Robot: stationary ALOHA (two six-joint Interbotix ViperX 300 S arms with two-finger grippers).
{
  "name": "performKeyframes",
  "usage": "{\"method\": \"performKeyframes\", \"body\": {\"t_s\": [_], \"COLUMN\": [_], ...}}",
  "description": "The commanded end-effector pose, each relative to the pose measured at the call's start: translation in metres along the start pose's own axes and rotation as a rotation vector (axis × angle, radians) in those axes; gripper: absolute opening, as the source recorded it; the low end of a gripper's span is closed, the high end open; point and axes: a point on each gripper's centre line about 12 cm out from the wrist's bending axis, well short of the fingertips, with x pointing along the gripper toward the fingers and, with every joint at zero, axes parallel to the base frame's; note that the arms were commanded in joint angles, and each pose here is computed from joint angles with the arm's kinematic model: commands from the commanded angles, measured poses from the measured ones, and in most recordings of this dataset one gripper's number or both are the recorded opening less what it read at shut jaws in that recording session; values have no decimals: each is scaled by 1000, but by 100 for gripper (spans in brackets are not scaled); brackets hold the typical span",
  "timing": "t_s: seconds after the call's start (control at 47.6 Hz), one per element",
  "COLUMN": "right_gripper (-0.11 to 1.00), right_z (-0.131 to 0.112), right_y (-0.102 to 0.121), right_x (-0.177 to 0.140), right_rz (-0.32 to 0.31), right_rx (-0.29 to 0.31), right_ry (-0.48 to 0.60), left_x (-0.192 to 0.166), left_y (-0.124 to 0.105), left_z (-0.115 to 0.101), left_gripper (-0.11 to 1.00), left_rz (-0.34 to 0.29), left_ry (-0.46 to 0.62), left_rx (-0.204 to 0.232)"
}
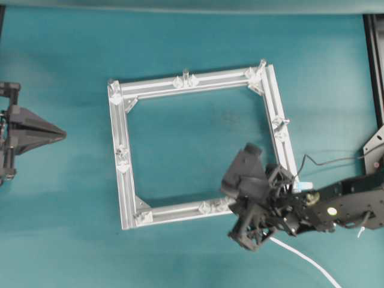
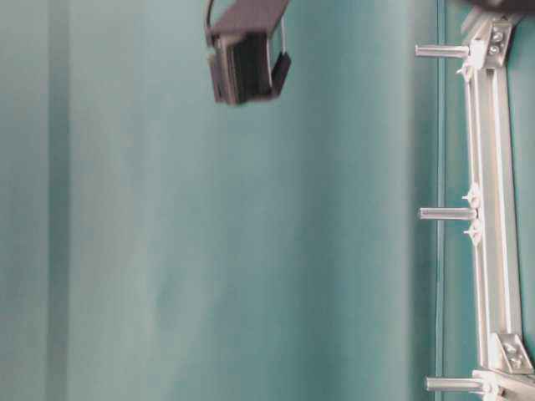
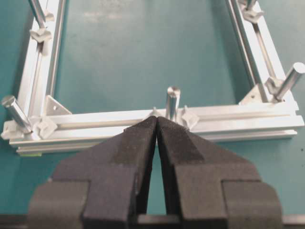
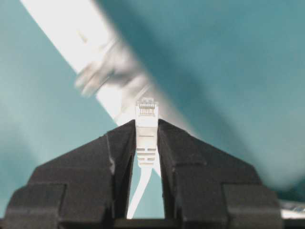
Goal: Move the cable alternately left and right between 8 pins so it hooks onto each one.
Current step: 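Carry the white cable plug with the right gripper into the frame center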
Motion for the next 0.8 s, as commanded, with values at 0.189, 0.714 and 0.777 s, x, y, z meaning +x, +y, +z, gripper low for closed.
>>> {"method": "performKeyframes", "body": {"t_s": [0.189, 0.714, 0.777], "right_gripper": [15, 15, 15], "right_z": [45, 118, 125], "right_y": [-24, -15, -9], "right_x": [0, 35, 38], "right_rz": [-46, -20, -10], "right_rx": [142, 211, 186], "right_ry": [-57, -134, -140], "left_x": [-20, -24, -24], "left_y": [-1, -1, -1], "left_z": [-2, -11, -13], "left_gripper": [8, 8, 8], "left_rz": [-4, -6, -6], "left_ry": [-88, -109, -106], "left_rx": [6, -26, -26]}}
